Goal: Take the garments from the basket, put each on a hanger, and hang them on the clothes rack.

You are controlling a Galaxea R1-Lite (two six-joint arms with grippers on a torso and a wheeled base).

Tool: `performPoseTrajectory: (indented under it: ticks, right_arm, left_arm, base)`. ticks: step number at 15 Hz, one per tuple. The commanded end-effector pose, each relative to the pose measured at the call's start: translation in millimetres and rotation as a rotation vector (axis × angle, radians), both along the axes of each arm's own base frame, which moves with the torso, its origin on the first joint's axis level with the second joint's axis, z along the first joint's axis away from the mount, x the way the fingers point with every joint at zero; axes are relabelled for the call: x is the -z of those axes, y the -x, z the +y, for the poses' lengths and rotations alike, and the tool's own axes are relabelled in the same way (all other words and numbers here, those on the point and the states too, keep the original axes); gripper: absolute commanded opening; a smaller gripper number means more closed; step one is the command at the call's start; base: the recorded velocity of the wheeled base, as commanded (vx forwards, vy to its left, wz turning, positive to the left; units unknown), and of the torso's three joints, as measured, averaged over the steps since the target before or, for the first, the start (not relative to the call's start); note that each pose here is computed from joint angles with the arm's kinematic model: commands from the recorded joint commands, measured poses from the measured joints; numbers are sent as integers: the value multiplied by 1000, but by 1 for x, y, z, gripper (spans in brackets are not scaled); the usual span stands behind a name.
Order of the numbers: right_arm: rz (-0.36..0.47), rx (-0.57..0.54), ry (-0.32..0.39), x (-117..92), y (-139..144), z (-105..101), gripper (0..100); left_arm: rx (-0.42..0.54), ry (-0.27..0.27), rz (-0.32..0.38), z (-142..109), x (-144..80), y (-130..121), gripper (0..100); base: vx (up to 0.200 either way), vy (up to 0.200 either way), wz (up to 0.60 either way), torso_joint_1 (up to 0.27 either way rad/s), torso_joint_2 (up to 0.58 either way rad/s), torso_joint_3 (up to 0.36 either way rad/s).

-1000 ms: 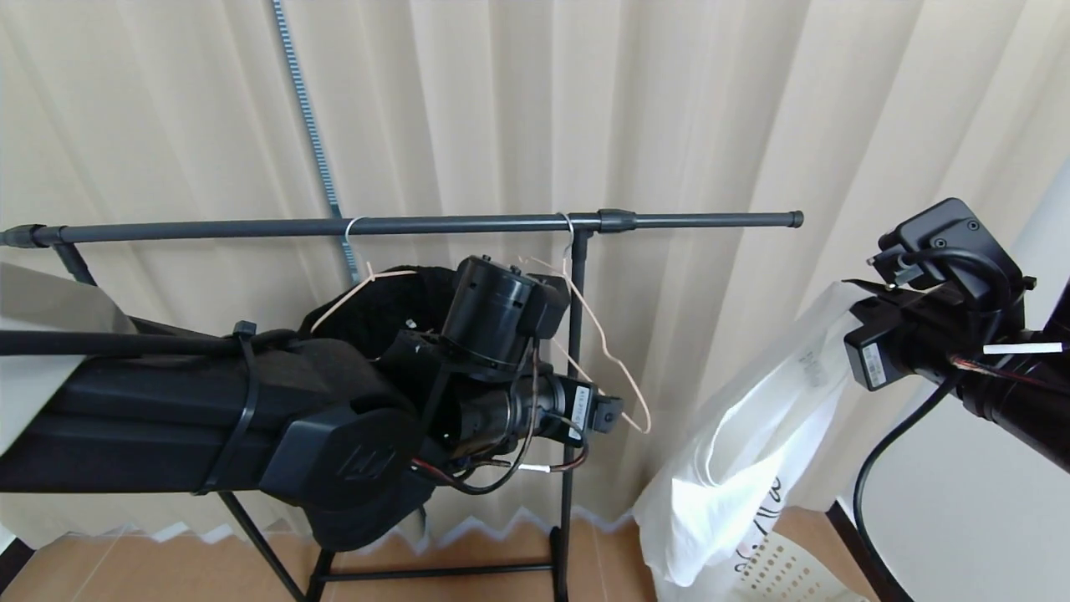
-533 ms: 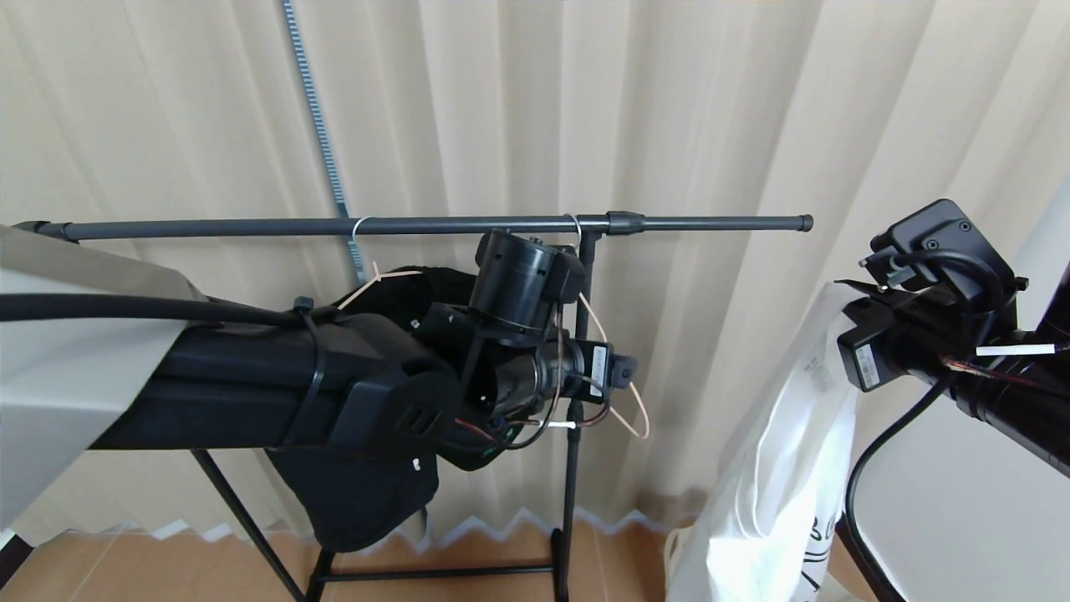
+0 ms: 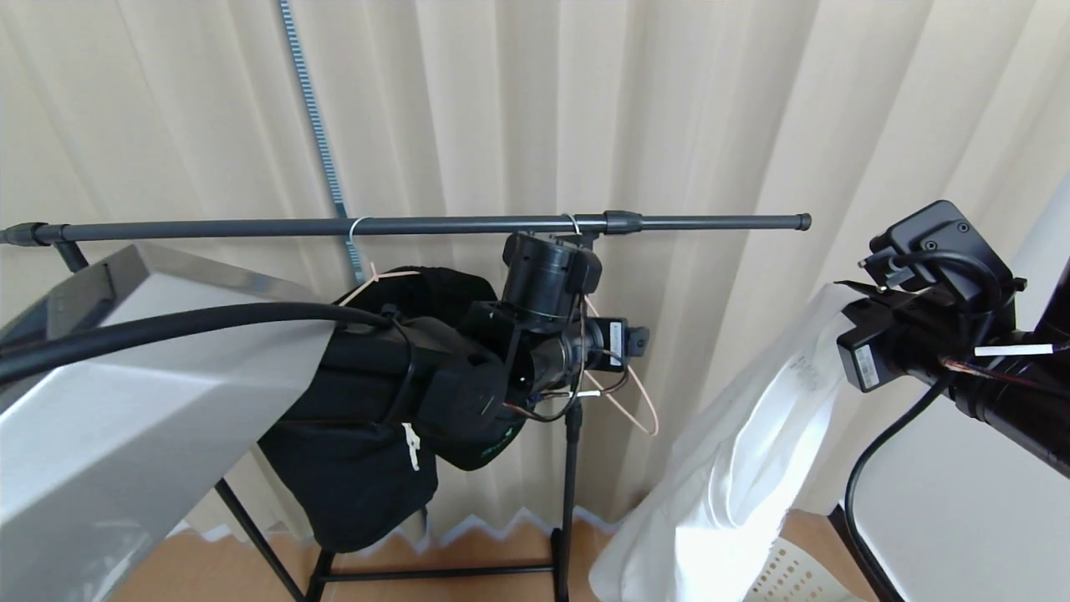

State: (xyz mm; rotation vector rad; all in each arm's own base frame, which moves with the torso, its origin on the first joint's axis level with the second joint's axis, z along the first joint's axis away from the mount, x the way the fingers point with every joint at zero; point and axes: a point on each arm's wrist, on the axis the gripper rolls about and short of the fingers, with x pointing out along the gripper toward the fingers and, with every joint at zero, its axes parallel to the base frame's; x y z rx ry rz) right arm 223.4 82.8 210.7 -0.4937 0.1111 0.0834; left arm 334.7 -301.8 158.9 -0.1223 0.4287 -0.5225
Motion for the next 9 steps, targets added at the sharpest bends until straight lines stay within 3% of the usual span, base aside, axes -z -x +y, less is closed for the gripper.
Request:
performPoseTrajectory:
  ticks: [1, 4, 9]
  right_arm:
    - [7, -1, 3, 2, -1, 1, 0]
    - [5, -1, 3, 1, -1, 1, 0]
    - [9, -2, 4, 3, -2, 1, 0]
  left_arm:
    - [-15, -13, 14, -7, 26, -17, 100]
    - [-23, 13, -14, -7, 27, -29, 100]
    - [-55, 0, -8, -5, 42, -46, 100]
  base:
    - [0, 0, 0, 0, 0, 0]
    - [0, 0, 0, 0, 0, 0]
    - [0, 0, 0, 0, 0, 0]
